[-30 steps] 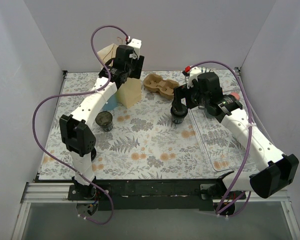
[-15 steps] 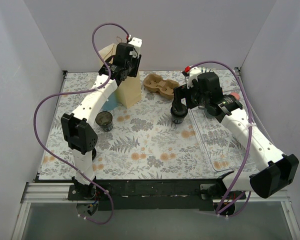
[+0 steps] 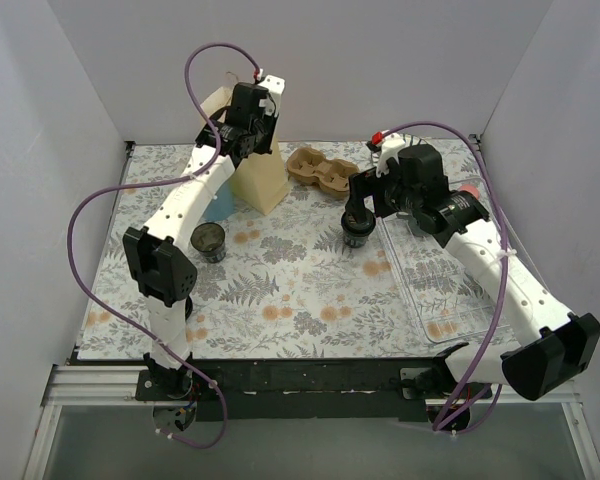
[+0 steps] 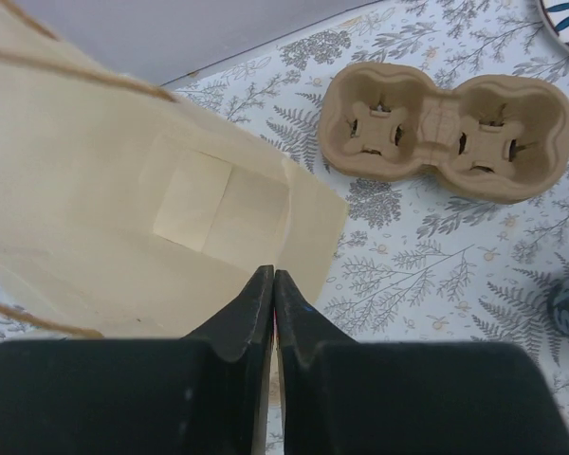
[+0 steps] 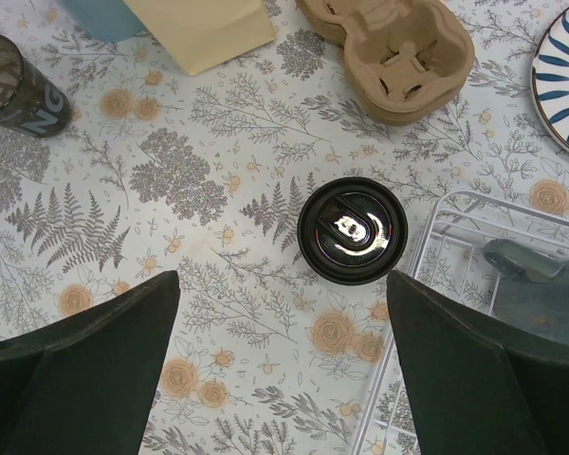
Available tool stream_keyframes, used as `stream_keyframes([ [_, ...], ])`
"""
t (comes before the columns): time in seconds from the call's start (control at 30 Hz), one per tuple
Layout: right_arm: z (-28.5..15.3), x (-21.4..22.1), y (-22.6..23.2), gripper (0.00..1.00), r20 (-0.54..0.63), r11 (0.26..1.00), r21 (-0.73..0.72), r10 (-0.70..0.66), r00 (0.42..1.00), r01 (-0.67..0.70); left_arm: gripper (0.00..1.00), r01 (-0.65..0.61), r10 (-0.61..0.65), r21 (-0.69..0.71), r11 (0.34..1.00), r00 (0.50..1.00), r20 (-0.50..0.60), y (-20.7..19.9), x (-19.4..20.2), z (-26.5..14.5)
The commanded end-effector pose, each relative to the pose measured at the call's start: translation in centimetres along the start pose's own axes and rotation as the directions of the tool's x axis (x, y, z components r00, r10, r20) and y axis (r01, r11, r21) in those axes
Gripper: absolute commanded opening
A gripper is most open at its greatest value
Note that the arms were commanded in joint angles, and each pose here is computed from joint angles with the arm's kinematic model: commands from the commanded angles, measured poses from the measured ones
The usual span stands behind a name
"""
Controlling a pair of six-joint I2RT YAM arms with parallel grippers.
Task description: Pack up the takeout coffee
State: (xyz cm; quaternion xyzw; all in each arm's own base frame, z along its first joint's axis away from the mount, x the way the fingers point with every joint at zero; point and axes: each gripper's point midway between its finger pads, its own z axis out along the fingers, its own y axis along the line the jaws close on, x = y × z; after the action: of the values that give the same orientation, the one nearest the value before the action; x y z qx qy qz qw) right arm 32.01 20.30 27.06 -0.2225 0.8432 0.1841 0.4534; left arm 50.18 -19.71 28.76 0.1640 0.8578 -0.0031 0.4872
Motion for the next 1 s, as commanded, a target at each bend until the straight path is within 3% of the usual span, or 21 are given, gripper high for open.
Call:
stream_keyframes([
  [0.0, -1.6, -2.1, 0.1, 0.97, 0.078, 1.000, 0.004, -0.017, 0.997, 0.016, 0.00, 0.039, -0.039, 0.052, 0.998, 0.999, 0.016, -0.4, -1.6, -2.0],
  [0.17, -1.9, -2.2, 0.1, 0.97, 0.083, 1.000, 0.004, -0.017, 0.996, 0.017, 0.00, 0.077, -0.083, 0.142, 0.987, 0.996, 0.039, -1.6, -2.8, -4.3],
  [0.37, -2.3, -2.3, 0.3, 0.97, 0.090, 1.000, 0.000, -0.010, 0.996, 0.011, 0.00, 0.097, -0.095, 0.258, 0.961, 0.995, -0.019, -4.1, -1.6, -7.2],
  [0.97, -4.8, -2.6, 0.5, 0.97, 0.127, 1.000, 0.004, 0.010, 0.992, -0.010, 0.00, 0.131, -0.108, 0.407, 0.904, 0.991, -0.078, -9.6, 1.4, -14.5],
])
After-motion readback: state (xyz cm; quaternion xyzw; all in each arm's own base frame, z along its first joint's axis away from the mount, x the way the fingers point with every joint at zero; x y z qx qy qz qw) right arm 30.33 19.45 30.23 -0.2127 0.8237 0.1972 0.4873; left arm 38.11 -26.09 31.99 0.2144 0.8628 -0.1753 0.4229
